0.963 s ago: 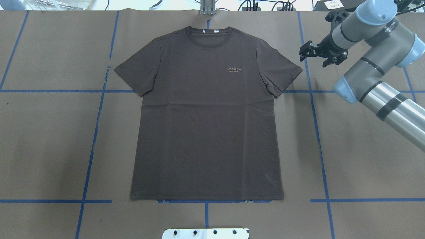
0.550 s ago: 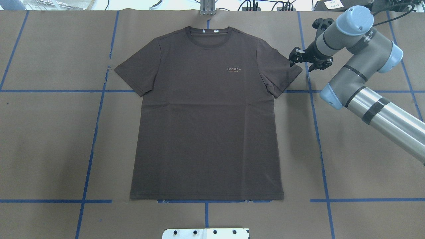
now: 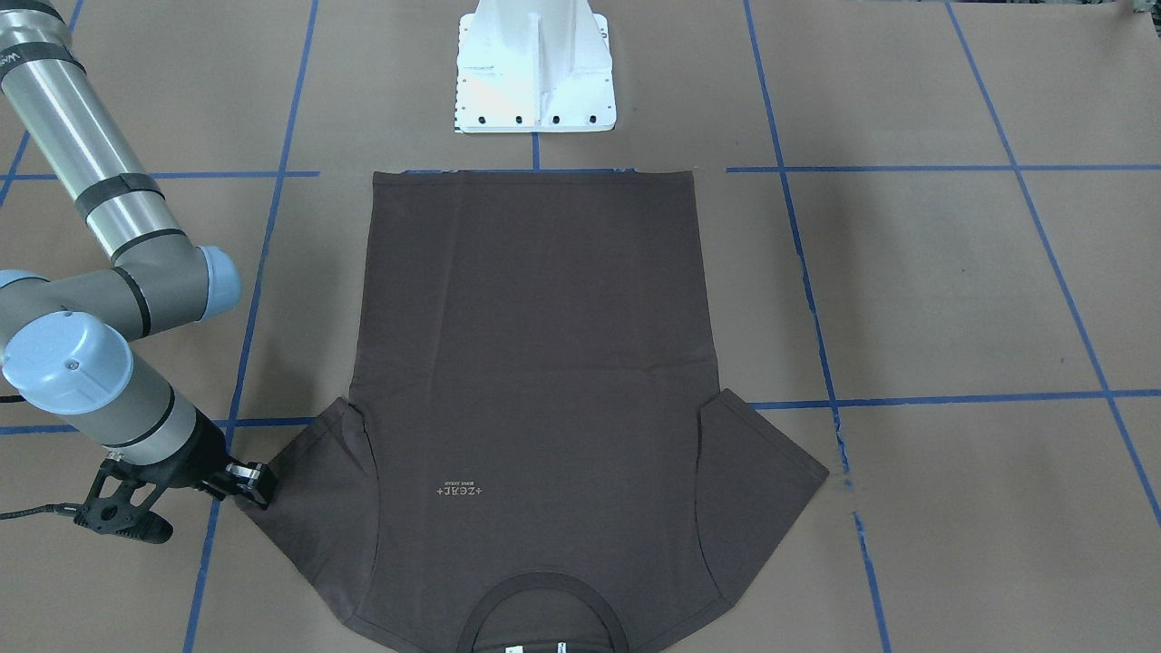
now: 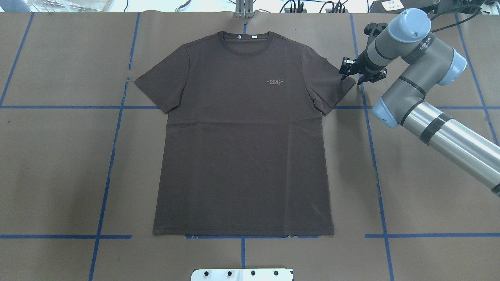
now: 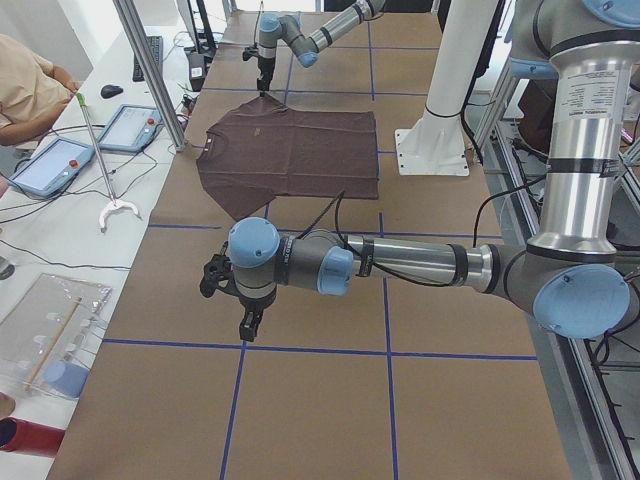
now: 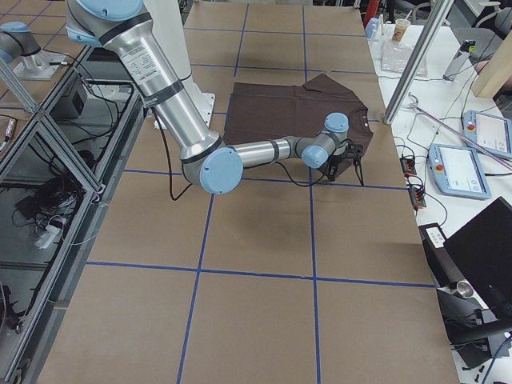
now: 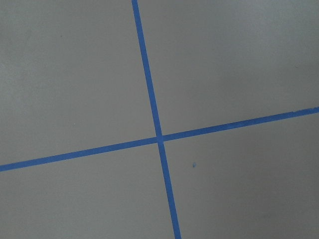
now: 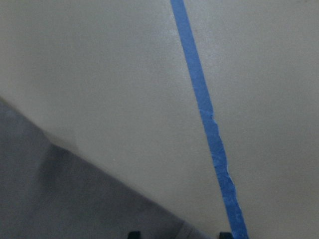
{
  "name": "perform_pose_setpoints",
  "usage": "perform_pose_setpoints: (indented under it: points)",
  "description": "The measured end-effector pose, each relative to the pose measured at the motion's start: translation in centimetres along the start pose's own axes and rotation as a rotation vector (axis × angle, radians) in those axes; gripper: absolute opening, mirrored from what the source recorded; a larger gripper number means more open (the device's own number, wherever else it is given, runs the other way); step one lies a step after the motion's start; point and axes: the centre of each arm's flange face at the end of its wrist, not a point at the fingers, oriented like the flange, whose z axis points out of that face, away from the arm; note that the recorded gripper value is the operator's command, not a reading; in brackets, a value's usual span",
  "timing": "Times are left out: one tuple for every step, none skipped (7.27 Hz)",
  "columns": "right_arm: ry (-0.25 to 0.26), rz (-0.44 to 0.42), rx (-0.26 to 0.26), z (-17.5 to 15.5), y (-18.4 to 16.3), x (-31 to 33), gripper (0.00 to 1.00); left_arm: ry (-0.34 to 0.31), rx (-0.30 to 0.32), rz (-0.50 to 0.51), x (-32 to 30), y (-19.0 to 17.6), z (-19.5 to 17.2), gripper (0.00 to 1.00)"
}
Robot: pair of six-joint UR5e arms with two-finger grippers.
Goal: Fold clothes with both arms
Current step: 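Move the right gripper to the sleeve nearest it and fold it inward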
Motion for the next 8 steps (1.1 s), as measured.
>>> perform_pose_setpoints:
  points:
    - [0.006,0.002,0.001,0.2,-0.1,0.1,0.55,0.0,0.0,0.0,0.0,0.0,0.0,1.0]
    - [0.009,0.004,0.001,0.3,-0.1,0.3,0.09,0.0,0.0,0.0,0.0,0.0,0.0,1.0]
    - [0.01,0.005,0.002,0.4,-0.2,0.2,0.0,0.0,0.001,-0.001,0.0,0.0,0.0,1.0]
    - [0.01,0.006,0.002,0.4,-0.2,0.2,0.0,0.0,0.001,-0.001,0.0,0.0,0.0,1.0]
    - [0.01,0.006,0.001,0.4,-0.2,0.2,0.0,0.0,0.001,-0.001,0.0,0.0,-0.1,1.0]
    - [0.007,0.005,0.002,0.2,-0.2,-0.1,0.0,0.0,0.002,0.0,0.0,0.0,-0.1,1.0]
    - [-0.009,0.005,0.006,-0.4,-0.4,-1.4,0.0,-0.001,0.004,0.002,0.1,-0.1,-0.2,1.0]
    - [-0.04,0.018,0.008,-1.3,-0.2,-4.4,0.0,0.0,0.007,0.005,0.2,-0.1,-0.3,1.0]
